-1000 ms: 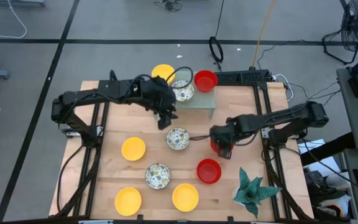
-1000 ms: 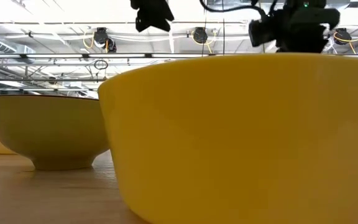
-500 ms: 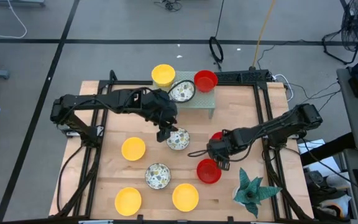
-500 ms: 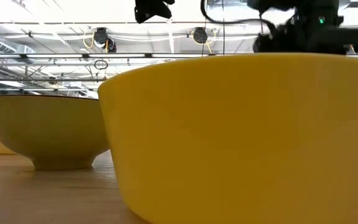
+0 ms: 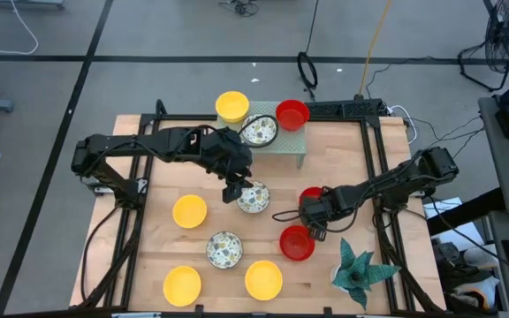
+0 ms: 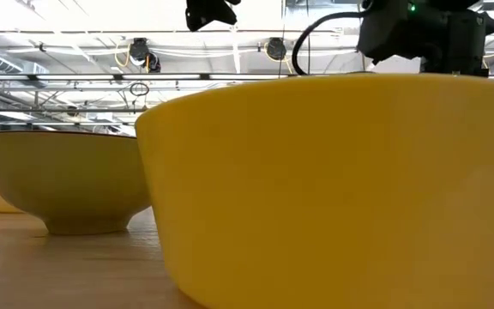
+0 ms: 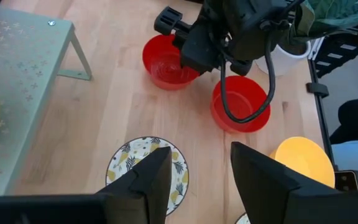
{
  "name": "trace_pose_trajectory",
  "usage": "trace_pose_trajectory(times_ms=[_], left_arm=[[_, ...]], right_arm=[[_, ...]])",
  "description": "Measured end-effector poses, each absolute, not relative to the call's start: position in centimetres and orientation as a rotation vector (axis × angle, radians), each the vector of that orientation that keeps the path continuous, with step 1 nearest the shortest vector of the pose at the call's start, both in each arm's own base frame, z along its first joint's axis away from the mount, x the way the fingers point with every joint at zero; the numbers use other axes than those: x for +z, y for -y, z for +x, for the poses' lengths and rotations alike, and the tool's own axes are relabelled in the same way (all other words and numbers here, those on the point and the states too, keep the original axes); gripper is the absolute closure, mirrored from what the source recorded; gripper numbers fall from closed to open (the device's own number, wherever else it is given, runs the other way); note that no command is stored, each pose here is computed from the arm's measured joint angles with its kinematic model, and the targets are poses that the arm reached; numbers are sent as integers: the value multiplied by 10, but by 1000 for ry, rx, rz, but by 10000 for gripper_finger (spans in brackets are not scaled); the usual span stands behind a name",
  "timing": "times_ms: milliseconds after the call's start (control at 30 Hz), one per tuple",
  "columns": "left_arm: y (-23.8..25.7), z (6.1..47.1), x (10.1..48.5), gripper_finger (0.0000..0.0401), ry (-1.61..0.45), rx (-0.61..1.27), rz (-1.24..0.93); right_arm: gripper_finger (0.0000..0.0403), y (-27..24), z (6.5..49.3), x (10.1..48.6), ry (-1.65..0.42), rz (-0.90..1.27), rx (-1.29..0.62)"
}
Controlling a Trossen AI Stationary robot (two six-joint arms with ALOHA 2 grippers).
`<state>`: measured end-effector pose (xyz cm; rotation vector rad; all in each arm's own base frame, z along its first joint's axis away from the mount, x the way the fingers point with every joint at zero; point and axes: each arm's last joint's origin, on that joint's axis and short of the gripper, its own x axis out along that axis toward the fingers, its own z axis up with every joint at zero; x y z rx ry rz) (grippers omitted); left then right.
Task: Pick & Place Mini bowls
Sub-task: Stack the red bowl on top of the red bowl on the shelf
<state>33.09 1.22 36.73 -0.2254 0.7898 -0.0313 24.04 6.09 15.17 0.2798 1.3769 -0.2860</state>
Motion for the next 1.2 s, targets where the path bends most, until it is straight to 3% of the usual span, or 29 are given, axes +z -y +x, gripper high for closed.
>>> trace_pose_trajectory(times_ms=[167,233,467,833,1000,1200], left_arm=[[-12,330,367,231,-800,-37,-209],[-12,329,366,231,-812,-37,-209],[-12,326,363,231,-855,-35,-210],[-13,328,364,231,-835,-13,-220],[-13,328,364,231,-832,-11,-225],[-13,328,364,231,-832,-6,-236]], right_arm=[[365,-61,240,153,-1374,250,-257],[391,-61,239,156,-1362,246,-252],[401,-59,237,195,-1194,221,-224],[402,-22,237,299,-561,-89,-357],[402,24,248,318,-406,-213,-503],[402,91,256,304,-417,-115,-566]])
